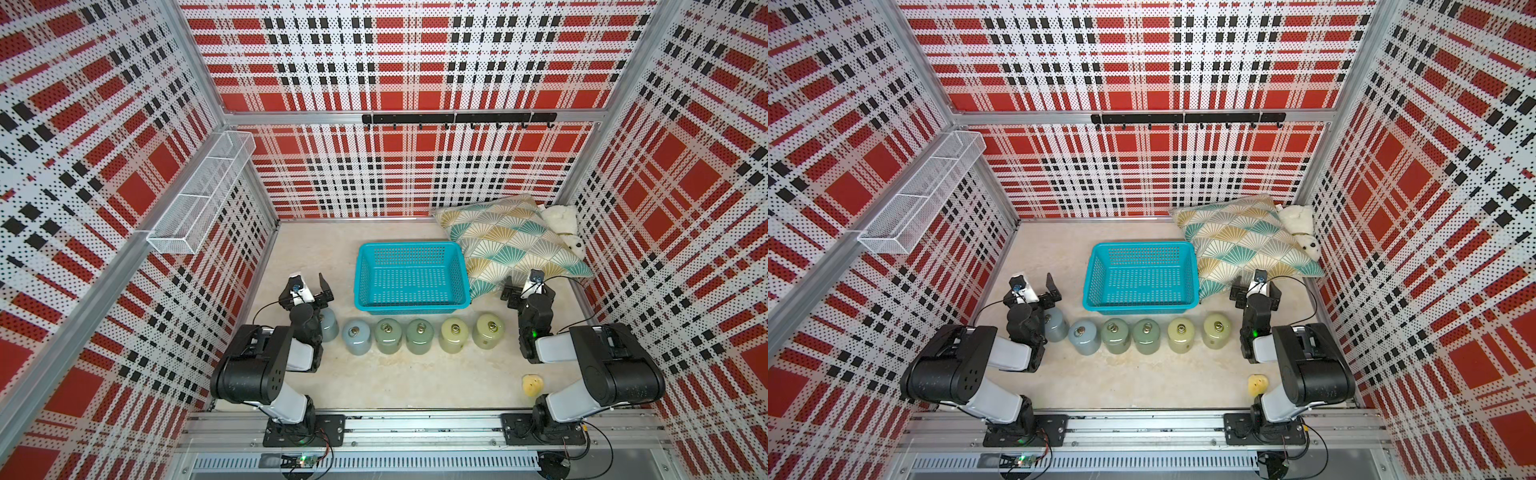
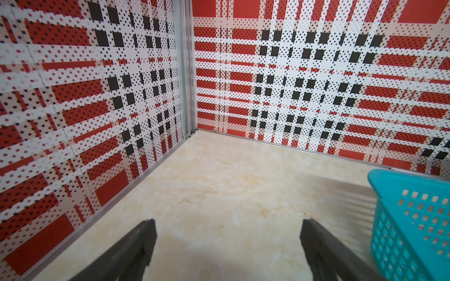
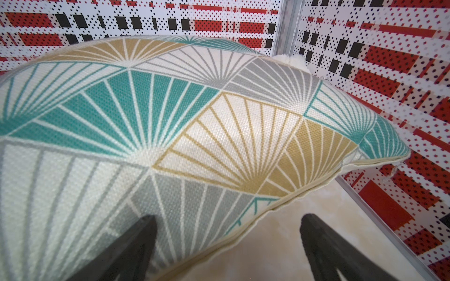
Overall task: Take the tea canister out of the basket
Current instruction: Reset both arms
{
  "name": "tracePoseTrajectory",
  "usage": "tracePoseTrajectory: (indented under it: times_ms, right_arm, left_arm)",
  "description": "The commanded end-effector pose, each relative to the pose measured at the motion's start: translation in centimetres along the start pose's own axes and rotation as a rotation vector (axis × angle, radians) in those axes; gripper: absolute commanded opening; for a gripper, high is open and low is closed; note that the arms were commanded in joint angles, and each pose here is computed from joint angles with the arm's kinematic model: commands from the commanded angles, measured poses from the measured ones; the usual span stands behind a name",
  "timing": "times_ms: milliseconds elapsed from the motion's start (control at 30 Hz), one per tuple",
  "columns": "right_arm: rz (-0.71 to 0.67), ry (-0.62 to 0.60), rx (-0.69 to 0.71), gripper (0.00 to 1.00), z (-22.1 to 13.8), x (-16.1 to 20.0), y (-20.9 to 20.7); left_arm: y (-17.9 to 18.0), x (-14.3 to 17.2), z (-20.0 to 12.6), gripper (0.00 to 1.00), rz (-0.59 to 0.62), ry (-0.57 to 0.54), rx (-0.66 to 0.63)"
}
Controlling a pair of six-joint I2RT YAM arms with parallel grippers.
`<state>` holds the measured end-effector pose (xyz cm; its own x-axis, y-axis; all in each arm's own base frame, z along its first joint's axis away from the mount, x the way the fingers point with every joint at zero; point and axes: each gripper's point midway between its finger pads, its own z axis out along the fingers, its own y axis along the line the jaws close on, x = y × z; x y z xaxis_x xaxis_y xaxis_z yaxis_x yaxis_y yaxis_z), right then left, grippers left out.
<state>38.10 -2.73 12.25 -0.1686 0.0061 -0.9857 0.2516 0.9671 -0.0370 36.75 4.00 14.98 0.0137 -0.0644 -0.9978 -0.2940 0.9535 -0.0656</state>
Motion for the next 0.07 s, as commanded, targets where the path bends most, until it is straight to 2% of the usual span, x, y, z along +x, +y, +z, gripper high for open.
tracePoseTrajectory:
  times_ms: [0,33]
  right_arm:
    - [0.013,-0.015,-0.011,1.0,0.27,-0.48,0.14]
    - [0.012,-0.014,-0.012,1.0,0.27,-0.46,0.15]
  left_arm:
    - [-0.24,-0.54,0.0,0.99,0.003,-0.024,0.011]
    - [-0.22,-0.5,-0.03,0.99,0.003,-0.023,0.011]
